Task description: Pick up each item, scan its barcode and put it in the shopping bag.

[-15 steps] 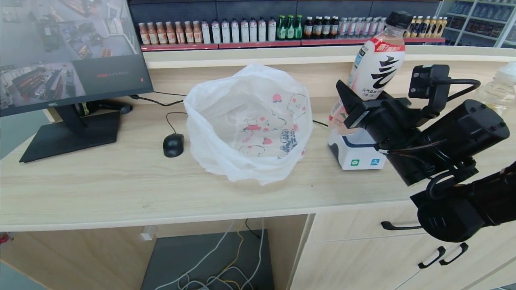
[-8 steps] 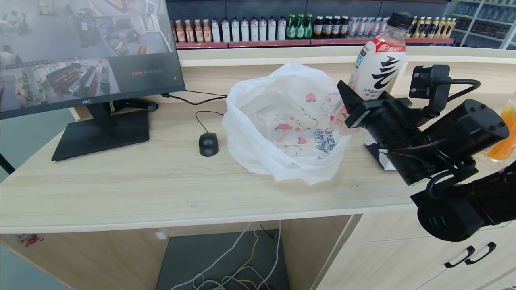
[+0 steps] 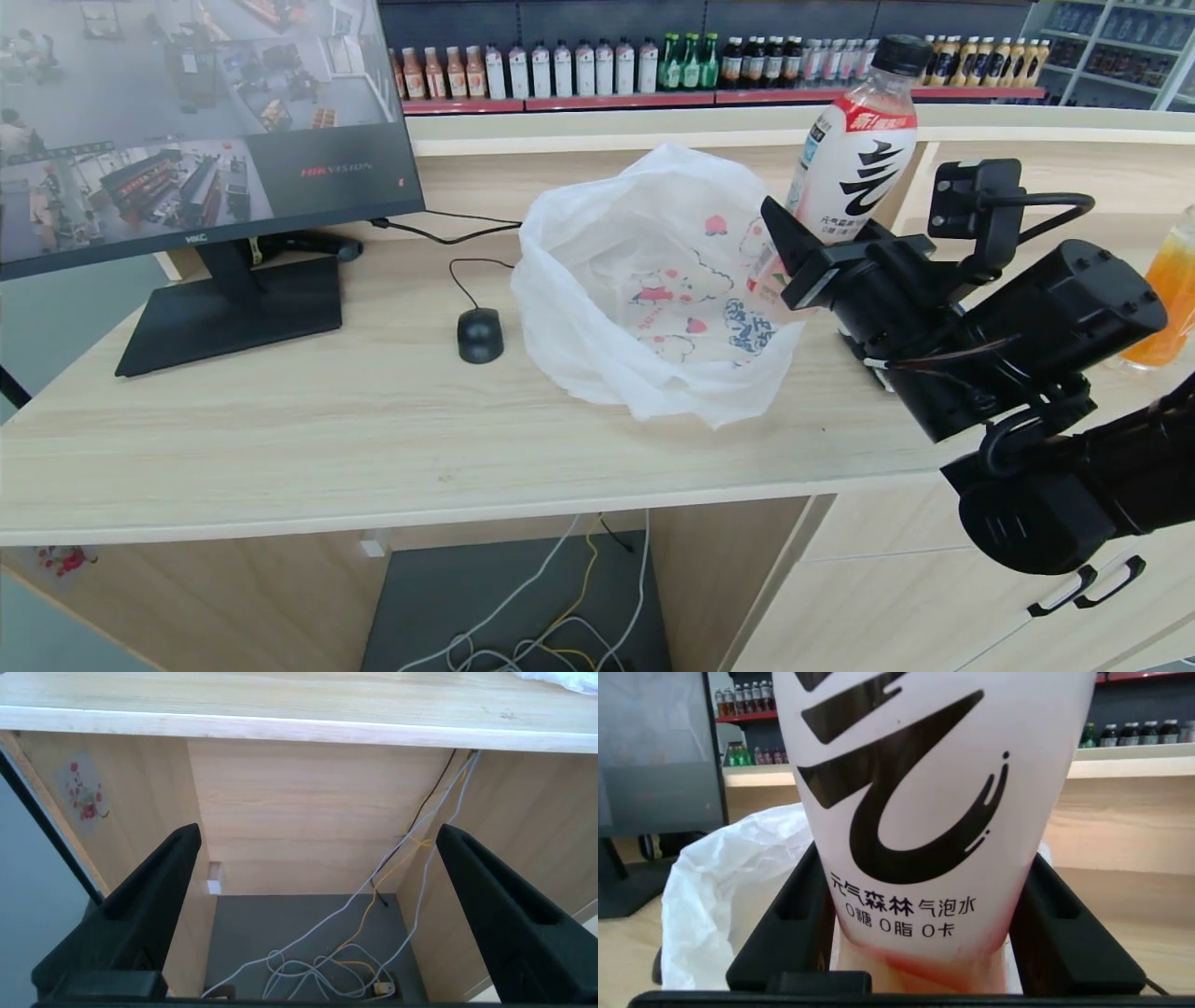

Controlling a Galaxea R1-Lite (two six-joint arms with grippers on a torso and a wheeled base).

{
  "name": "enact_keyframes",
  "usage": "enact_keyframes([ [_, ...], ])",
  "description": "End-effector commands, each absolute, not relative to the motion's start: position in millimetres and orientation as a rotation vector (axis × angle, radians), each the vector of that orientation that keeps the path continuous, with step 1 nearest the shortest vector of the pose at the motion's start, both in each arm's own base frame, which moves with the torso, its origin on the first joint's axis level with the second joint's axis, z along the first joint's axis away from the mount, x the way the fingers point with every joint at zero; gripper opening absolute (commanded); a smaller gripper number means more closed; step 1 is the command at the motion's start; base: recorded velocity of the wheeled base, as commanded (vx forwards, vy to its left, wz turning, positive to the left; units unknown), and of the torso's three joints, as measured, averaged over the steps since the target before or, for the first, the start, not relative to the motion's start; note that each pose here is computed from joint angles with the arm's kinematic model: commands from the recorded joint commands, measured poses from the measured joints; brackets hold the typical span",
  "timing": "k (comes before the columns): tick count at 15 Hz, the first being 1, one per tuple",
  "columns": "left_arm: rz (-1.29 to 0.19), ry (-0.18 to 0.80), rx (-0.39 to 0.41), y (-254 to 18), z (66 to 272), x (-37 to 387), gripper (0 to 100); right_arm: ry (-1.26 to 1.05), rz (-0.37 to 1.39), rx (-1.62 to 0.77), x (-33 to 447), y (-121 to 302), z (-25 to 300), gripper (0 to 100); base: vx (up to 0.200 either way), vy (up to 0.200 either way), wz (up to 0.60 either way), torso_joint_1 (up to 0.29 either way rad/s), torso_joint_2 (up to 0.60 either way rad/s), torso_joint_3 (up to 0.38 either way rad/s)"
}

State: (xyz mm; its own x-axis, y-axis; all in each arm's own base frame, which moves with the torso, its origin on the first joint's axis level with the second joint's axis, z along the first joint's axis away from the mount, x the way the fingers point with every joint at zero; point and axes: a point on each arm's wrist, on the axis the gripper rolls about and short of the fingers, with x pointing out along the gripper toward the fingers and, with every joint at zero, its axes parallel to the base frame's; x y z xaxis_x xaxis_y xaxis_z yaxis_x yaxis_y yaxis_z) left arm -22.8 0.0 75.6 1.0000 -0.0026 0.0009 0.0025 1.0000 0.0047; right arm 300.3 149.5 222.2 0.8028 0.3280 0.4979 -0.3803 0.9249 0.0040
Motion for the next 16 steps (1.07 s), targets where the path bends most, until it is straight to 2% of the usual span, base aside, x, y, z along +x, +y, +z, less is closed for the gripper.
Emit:
enact_keyframes([
  [1,0.000,-0.002,0.005,0.0,75.6,-22.8,100,-0.513,0.405,0.100,299.3,158.9,220.5,0,0.000,0.000,0.00,0.000,0.00,0.000],
  [6,-0.003,-0.002,0.005,0.0,75.6,-22.8,100,-0.549,0.442,0.071,313.7,189.6,216.8,0,0.000,0.000,0.00,0.000,0.00,0.000],
  [12,-0.003,-0.002,0.005,0.0,75.6,-22.8,100,-0.465,0.493,0.045,336.0,220.0,249.0,0,0.000,0.000,0.00,0.000,0.00,0.000],
  [16,-0.003,-0.002,0.005,0.0,75.6,-22.8,100,-0.441,0.503,0.044,360.0,243.6,258.9,0,0.000,0.000,0.00,0.000,0.00,0.000],
])
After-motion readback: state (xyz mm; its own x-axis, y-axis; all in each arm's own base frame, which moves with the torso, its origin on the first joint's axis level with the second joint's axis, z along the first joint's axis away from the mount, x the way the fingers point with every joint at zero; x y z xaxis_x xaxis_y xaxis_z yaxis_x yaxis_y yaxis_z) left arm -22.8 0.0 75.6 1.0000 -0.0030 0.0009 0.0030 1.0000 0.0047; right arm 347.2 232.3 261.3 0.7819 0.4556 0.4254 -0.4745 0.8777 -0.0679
